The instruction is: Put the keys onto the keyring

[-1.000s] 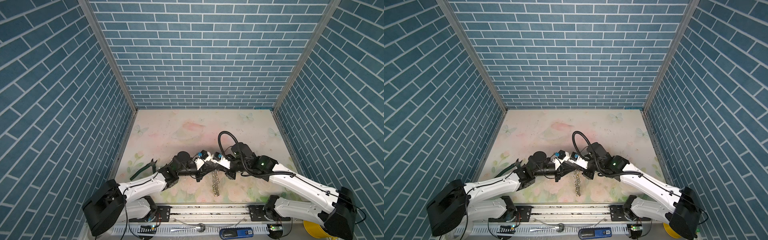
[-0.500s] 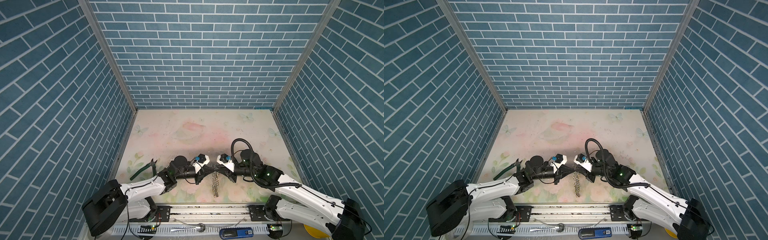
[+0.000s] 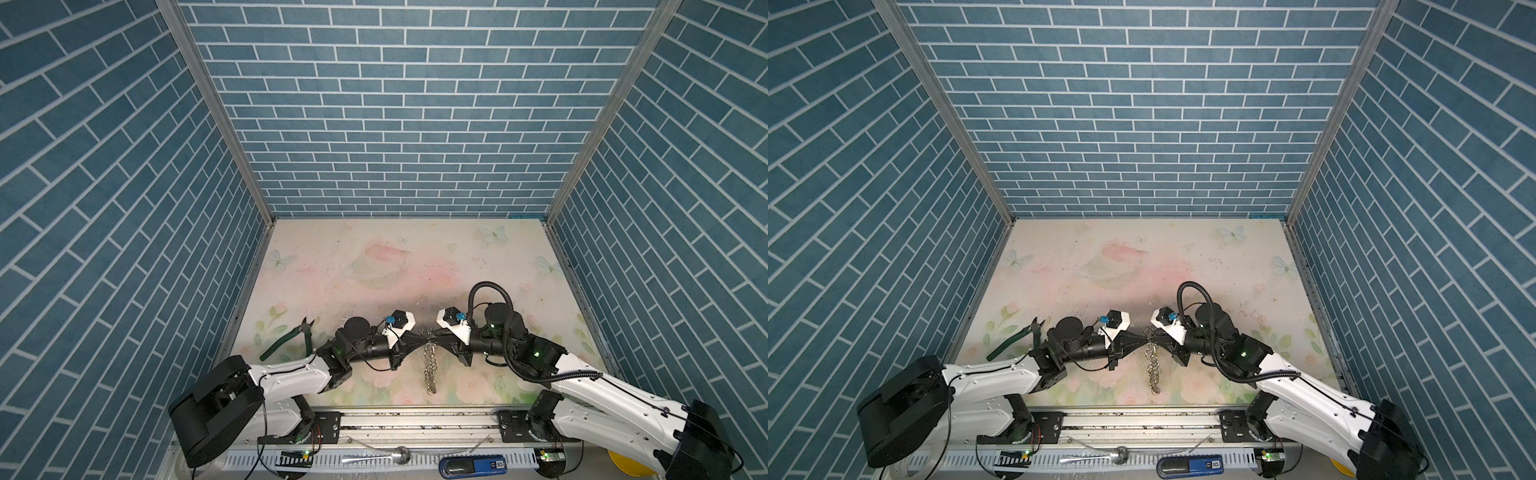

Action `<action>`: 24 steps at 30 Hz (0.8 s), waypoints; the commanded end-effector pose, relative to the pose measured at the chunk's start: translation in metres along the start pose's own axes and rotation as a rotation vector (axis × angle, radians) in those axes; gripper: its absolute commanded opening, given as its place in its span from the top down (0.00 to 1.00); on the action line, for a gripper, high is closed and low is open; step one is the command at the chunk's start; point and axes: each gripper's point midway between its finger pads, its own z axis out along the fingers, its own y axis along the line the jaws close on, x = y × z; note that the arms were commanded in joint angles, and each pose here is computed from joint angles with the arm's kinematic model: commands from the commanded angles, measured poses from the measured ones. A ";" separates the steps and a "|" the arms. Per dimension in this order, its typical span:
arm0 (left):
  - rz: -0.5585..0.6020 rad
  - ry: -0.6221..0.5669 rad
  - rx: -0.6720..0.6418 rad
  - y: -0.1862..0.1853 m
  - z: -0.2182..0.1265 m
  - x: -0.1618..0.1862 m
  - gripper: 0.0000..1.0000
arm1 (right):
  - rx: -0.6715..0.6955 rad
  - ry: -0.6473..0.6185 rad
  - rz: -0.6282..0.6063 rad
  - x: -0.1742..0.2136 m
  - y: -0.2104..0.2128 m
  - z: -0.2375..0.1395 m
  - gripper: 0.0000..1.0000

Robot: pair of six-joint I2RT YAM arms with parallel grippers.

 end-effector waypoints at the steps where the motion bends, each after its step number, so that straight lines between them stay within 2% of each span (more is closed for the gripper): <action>1: 0.008 -0.050 0.012 -0.003 -0.002 -0.002 1.00 | -0.021 -0.016 0.072 0.010 0.006 -0.002 0.77; 10: 0.011 -0.108 0.064 -0.008 0.003 -0.008 1.00 | -0.076 -0.080 0.100 0.012 0.015 0.000 0.77; 19: 0.021 -0.103 0.102 -0.014 0.005 -0.011 1.00 | 0.003 -0.095 0.092 0.011 0.004 -0.004 0.77; 24: 0.019 -0.113 0.120 -0.017 0.005 -0.014 1.00 | -0.059 -0.090 0.102 0.012 0.011 0.002 0.84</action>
